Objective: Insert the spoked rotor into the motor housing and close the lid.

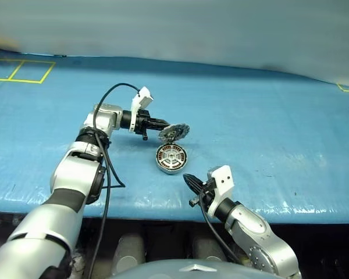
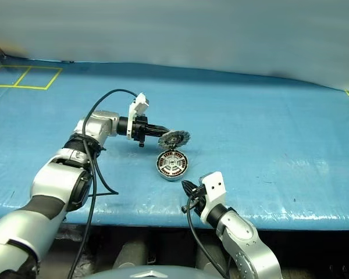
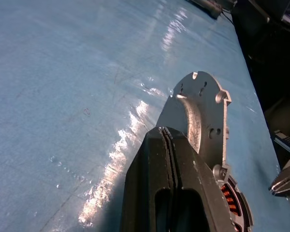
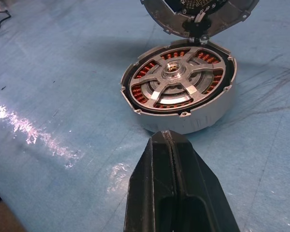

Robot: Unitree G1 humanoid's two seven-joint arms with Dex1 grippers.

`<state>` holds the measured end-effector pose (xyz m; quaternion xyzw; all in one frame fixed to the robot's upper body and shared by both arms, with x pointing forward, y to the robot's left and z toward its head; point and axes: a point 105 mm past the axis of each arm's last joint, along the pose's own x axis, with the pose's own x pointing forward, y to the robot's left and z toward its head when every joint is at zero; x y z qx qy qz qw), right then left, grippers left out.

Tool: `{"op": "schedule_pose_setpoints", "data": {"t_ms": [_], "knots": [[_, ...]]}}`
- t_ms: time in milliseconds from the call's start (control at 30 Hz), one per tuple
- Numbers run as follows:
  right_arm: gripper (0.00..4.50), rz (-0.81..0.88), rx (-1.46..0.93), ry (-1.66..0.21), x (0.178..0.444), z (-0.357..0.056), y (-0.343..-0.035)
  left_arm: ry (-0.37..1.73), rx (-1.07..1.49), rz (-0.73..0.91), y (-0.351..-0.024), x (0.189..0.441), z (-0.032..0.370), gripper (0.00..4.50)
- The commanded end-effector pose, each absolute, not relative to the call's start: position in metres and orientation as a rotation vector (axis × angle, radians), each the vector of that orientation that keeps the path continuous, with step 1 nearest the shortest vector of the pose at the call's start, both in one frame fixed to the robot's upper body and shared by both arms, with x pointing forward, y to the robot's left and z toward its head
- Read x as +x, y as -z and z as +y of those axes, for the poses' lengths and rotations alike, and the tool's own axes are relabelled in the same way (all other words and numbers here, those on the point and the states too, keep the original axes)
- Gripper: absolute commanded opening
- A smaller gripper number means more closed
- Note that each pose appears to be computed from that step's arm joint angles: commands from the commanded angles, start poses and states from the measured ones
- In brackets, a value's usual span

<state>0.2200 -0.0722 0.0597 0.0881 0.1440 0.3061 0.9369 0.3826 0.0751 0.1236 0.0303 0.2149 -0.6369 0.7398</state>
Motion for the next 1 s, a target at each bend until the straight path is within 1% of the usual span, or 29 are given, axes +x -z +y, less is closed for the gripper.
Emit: {"op": "schedule_pose_setpoints", "data": {"t_ms": [33, 333, 567, 667, 767, 867, 933, 1000], "knots": [[0.0, 0.253, 0.195, -0.626, 0.22, -0.072, -0.071, 1.475, 0.125, 0.464, -0.135, 0.379, 0.068, 0.02], [0.0, 0.252, 0.197, -0.619, 0.224, -0.074, -0.072, 1.578, 0.239, 0.54, -0.123, 0.363, 0.078, 0.02], [0.0, 0.242, 0.18, -0.624, 0.233, -0.079, -0.075, 1.598, 0.35, 0.594, -0.104, 0.345, 0.095, 0.02], [0.0, 0.238, 0.167, -0.629, 0.236, -0.079, -0.076, 1.612, 0.323, 0.532, -0.106, 0.335, 0.095, 0.02], [0.0, 0.217, 0.142, -0.633, 0.237, -0.082, -0.081, 1.629, 0.249, 0.389, -0.122, 0.313, 0.096, 0.02], [0.0, 0.208, 0.105, -0.619, 0.24, -0.088, -0.084, 1.609, 0.19, 0.334, -0.129, 0.293, 0.097, 0.02], [0.0, 0.201, 0.052, -0.625, 0.243, -0.095, -0.088, 1.573, 0.152, 0.307, -0.125, 0.269, 0.099, 0.02], [0.0, 0.199, 0.022, -0.643, 0.245, -0.097, -0.093, 1.529, 0.128, 0.293, -0.122, 0.254, 0.099, 0.02]]}}
